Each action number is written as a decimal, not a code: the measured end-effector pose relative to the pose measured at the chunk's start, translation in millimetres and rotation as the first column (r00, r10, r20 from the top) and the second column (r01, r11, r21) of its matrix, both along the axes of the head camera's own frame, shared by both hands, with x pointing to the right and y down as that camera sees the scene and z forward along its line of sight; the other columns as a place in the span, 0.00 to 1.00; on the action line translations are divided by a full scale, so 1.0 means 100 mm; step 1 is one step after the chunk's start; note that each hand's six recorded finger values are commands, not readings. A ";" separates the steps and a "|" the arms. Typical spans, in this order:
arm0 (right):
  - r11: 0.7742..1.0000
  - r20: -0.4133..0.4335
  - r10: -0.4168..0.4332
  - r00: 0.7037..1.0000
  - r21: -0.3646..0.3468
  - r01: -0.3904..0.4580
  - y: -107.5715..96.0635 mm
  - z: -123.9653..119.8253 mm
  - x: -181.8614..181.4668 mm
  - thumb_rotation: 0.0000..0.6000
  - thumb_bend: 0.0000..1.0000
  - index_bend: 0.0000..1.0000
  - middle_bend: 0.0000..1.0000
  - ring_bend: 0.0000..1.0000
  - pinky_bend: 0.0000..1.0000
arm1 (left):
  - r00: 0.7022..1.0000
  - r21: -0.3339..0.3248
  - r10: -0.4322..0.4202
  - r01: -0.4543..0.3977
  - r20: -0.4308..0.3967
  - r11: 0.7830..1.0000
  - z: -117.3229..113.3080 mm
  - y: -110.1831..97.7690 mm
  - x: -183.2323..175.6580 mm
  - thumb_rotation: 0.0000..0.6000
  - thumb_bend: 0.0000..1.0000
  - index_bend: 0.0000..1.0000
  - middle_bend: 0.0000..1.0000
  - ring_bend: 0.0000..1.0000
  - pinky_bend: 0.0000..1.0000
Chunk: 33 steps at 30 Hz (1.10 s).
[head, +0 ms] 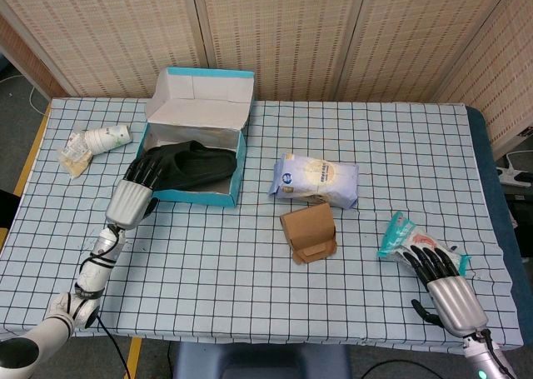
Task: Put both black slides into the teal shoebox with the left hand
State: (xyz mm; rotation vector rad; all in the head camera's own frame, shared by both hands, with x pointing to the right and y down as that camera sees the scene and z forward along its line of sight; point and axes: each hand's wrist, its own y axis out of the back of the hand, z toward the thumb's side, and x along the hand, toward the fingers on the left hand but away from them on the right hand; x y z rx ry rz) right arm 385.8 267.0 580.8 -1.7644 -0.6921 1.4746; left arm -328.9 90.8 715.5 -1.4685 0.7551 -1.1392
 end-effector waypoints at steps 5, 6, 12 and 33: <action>1.000 0.000 0.000 1.000 0.001 0.000 0.00 0.00 0.00 0.96 0.24 0.00 0.00 0.00 0.00 | 1.000 0.038 -0.031 0.031 0.003 0.999 0.02 -0.03 -0.02 1.00 0.37 0.04 0.03 0.00 0.16; 1.000 0.000 0.001 1.000 0.002 -0.001 0.00 0.00 0.00 0.96 0.24 0.00 0.00 0.00 0.00 | 0.999 0.038 -0.036 0.036 0.002 0.999 0.03 -0.03 -0.02 1.00 0.37 0.03 0.02 0.00 0.16; 1.000 -0.001 -0.001 1.000 0.000 0.001 0.00 0.00 -0.01 0.96 0.24 0.00 0.00 0.00 0.00 | 0.999 0.023 -0.043 0.044 -0.018 0.999 0.10 -0.03 0.06 1.00 0.37 0.02 0.02 0.00 0.16; 1.000 -0.005 0.003 1.000 -0.004 -0.003 -0.01 0.01 0.01 0.96 0.24 0.00 0.00 0.00 0.00 | 0.999 0.019 -0.037 0.038 -0.006 0.999 0.15 -0.13 0.18 1.00 0.43 0.33 0.32 0.26 0.33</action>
